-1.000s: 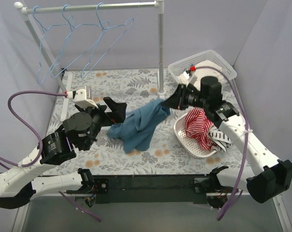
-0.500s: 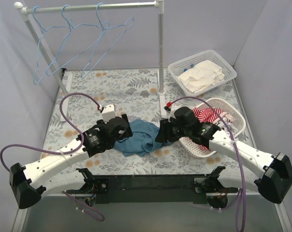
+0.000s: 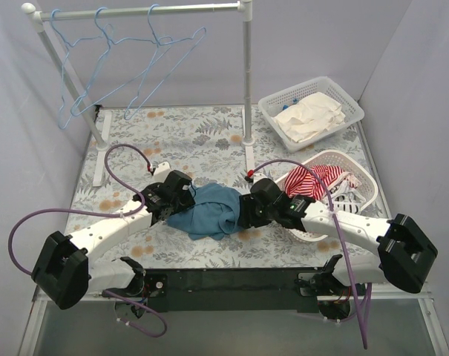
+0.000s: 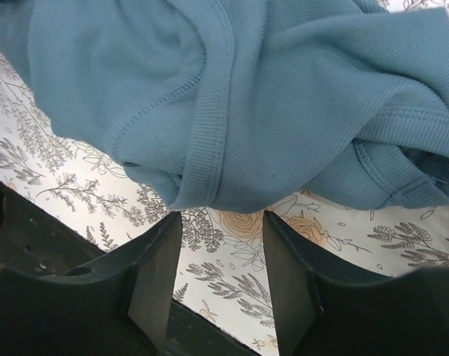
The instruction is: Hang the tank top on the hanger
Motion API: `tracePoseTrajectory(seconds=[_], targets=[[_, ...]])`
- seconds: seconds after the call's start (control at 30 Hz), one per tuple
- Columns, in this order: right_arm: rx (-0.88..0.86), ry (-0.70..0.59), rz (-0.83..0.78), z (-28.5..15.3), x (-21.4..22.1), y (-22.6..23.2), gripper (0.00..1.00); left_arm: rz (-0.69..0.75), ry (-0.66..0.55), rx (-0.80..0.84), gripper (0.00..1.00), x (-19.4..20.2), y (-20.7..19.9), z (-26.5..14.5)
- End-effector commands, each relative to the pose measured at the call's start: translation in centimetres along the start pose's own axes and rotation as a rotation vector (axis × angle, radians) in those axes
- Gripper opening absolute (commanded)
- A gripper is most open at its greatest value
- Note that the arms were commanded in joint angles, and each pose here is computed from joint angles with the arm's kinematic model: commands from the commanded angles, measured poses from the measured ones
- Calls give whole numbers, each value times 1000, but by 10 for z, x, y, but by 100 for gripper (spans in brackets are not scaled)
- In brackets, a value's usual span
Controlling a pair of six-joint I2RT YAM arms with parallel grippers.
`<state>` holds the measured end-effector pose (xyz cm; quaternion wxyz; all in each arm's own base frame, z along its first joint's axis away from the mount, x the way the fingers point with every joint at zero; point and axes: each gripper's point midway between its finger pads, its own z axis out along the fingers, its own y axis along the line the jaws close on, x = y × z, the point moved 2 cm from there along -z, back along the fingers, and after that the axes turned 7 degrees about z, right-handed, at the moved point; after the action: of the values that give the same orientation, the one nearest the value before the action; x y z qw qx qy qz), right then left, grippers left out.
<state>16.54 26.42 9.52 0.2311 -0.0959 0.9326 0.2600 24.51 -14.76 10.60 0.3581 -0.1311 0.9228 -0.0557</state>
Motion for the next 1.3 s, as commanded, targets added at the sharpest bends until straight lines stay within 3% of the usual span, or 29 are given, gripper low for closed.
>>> tracePoseTrajectory(seconds=[0.0,0.27,0.43,0.53,0.57,0.6,0.8,0.97,1.1,1.27], targets=[[-49,-77,32,3,-8,8,57,-76,-12,-31,56,6,12,7],[-44,-71,39,19,-2,5,61,-130,-27,-74,54,14,24,27],[-18,-115,35,20,-12,3,51,-169,-106,-7,49,2,17,37],[-9,-151,20,17,-23,5,29,-165,-130,15,26,-6,11,39],[2,-152,8,14,-25,5,11,-165,-139,19,18,-11,9,37],[7,-156,6,12,-27,6,4,-157,-164,28,3,-22,5,32],[42,-306,-68,-44,-80,25,1,-138,-323,57,0,-80,3,-26],[61,-511,-128,-119,-147,52,1,-94,-482,123,0,-149,-6,-105],[31,-742,-162,-206,-222,93,1,-81,-623,203,0,-207,-19,-174],[-61,-868,-194,-264,-285,124,1,-95,-787,273,0,-275,-33,-255]])
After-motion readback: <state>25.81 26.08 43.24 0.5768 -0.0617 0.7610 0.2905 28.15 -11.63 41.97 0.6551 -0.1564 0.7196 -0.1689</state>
